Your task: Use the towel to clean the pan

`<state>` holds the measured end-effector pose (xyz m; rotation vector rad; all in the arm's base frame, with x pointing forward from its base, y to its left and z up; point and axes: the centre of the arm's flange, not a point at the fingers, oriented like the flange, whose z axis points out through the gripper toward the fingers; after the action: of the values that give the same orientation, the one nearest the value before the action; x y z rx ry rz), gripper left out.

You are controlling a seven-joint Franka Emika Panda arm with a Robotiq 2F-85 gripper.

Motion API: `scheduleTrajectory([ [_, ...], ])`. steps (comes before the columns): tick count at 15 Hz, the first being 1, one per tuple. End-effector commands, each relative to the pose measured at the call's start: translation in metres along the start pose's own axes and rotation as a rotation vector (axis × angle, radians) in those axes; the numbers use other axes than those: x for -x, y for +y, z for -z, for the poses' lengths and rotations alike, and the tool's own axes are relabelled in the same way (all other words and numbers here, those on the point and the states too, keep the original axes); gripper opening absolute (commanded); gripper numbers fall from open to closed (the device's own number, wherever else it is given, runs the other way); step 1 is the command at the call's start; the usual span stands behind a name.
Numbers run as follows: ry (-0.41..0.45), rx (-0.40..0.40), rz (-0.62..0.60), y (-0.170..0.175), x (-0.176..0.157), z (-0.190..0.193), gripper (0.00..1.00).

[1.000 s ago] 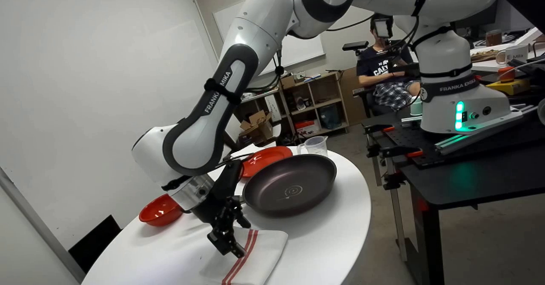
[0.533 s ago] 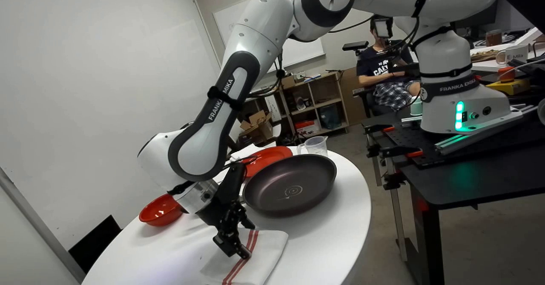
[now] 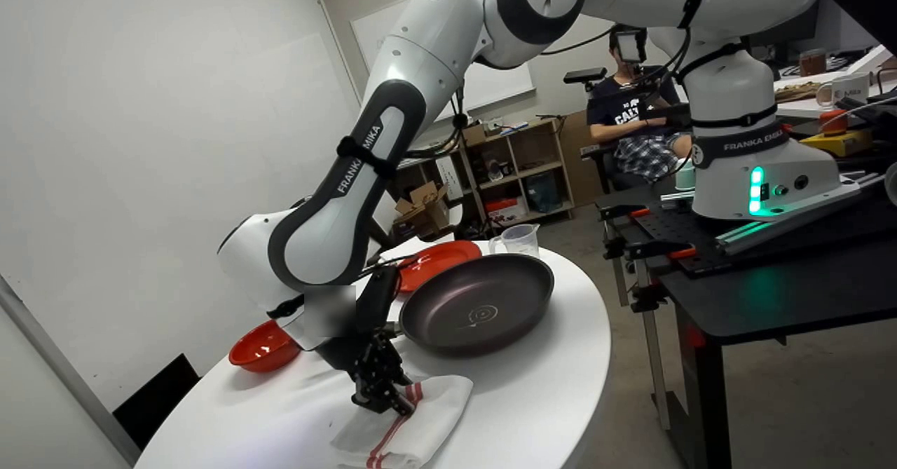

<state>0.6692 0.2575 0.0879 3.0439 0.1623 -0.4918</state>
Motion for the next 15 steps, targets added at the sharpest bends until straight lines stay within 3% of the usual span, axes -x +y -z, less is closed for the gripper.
scheduleTrajectory([
  [1,-0.013,-0.005,-0.013,0.0,-0.011,-0.003,0.06],
  [4,-0.018,-0.006,-0.017,0.001,-0.012,-0.002,0.02],
  [8,-0.019,-0.006,-0.018,0.001,-0.011,0.001,0.05],
  [15,0.061,-0.006,0.013,0.002,0.025,0.083,0.05],
])
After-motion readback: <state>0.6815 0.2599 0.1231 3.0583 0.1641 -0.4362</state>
